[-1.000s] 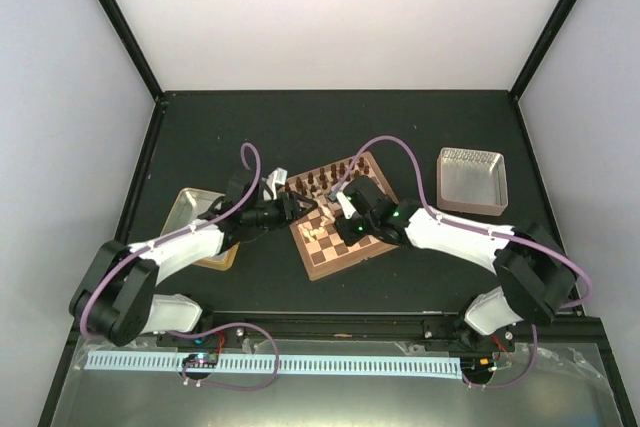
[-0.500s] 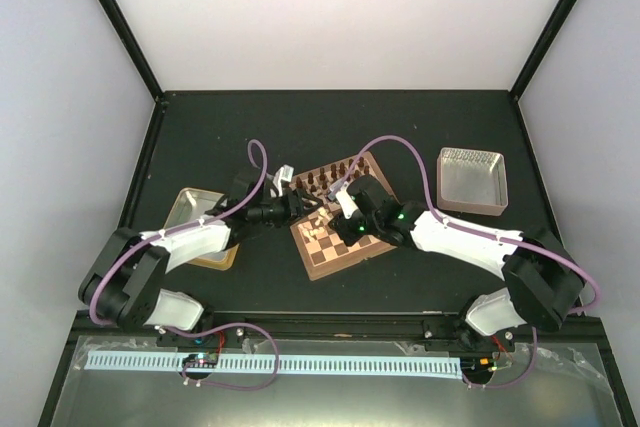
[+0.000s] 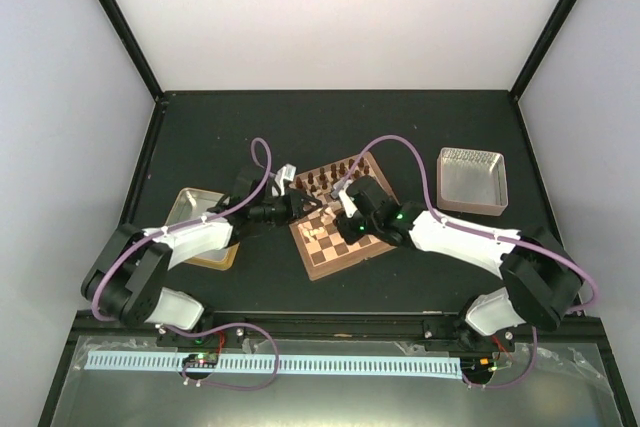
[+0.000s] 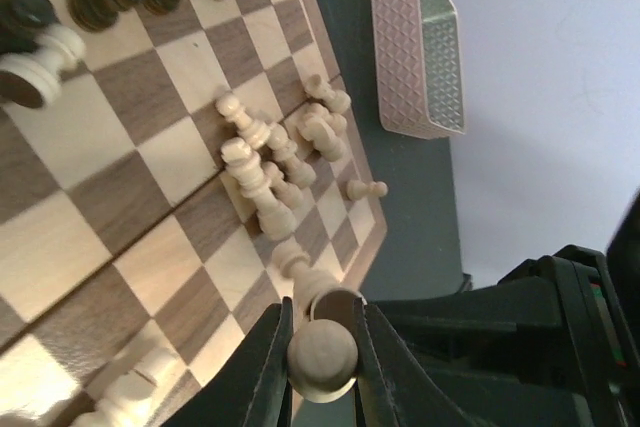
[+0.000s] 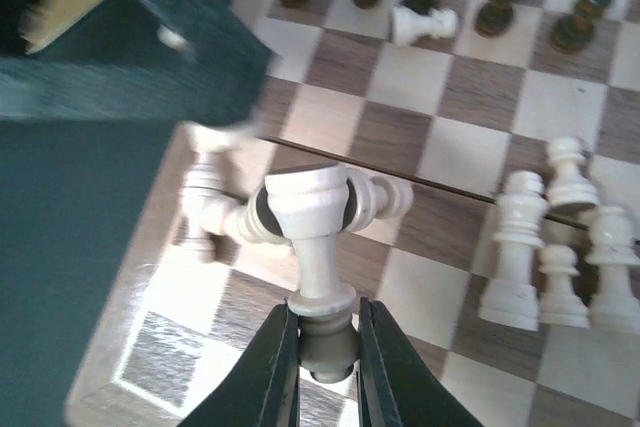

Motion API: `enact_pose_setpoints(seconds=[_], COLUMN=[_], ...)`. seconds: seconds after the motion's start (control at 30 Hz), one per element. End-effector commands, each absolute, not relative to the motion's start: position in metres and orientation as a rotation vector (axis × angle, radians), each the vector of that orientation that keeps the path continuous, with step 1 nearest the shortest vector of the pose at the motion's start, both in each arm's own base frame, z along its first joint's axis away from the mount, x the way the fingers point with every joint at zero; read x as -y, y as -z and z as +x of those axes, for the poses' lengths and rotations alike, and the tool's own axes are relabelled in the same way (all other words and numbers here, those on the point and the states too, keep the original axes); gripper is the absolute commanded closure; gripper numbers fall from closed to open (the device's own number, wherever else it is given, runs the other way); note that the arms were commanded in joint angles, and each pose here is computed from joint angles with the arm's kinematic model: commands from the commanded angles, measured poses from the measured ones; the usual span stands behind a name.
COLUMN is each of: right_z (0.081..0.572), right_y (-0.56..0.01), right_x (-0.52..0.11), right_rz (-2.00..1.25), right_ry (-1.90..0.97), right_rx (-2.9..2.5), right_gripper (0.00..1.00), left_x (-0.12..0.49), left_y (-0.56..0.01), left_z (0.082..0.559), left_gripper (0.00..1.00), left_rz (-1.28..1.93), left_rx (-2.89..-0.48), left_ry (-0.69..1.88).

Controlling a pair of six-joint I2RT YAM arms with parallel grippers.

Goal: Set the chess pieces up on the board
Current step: Pick up the chess piece from the chessboard, then place the chess piece on the chessboard.

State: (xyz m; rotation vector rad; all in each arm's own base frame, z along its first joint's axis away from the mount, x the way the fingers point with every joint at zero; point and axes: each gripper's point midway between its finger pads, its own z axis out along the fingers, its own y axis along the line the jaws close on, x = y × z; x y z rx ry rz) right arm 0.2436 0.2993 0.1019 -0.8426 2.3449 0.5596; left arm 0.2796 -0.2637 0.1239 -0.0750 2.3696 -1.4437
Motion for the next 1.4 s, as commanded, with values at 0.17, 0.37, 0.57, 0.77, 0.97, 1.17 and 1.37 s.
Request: enact_pose_setpoints(seconds=[0.17, 0.37, 0.57, 0.77, 0.97, 1.17, 1.37], right_z=[0.254, 0.259, 0.265, 0.265, 0.262, 0.244, 0.228], right_y=[-0.069, -0.062, -0.05, -0.068, -0.109, -0.164, -0.215], right_x=[-0.277, -0.287, -0.287, -0.282, -0.269, -0.255, -0.248], right_rz=[-0.72, -0.697, -0.638, -0.584, -0.484, -0.42, -0.399], right_ry=[-0.358, -0.366, -0.34, -0.355, -0.467, -0.726, -0.89], right_rx=[-2.503, -2.557, -2.631, -2.621, -2.572, -2.513, -2.436], right_gripper=[0.92, 0.91, 0.84, 0.67, 0.55, 0.52, 0.5], left_x=[0.248, 0.253, 0.25, 0.252, 0.261, 0.281, 0.304], left_y=[-0.138, -0.139, -0.136, -0.136, -0.155, -0.197, -0.226], left_z=[0.296, 0.283, 0.27, 0.262, 0.253, 0.233, 0.211], left_gripper=[0.95, 0.94, 0.93, 0.93, 0.93, 0.91, 0.91], left_rz=[0.003, 0.107, 0.162, 0.225, 0.382, 0.641, 0.977], left_rx=[-2.326, -2.325, -2.336, -2.327, -2.23, -1.985, -1.668], left_ry=[1.196, 1.119, 1.016, 1.015, 1.054, 1.115, 0.924])
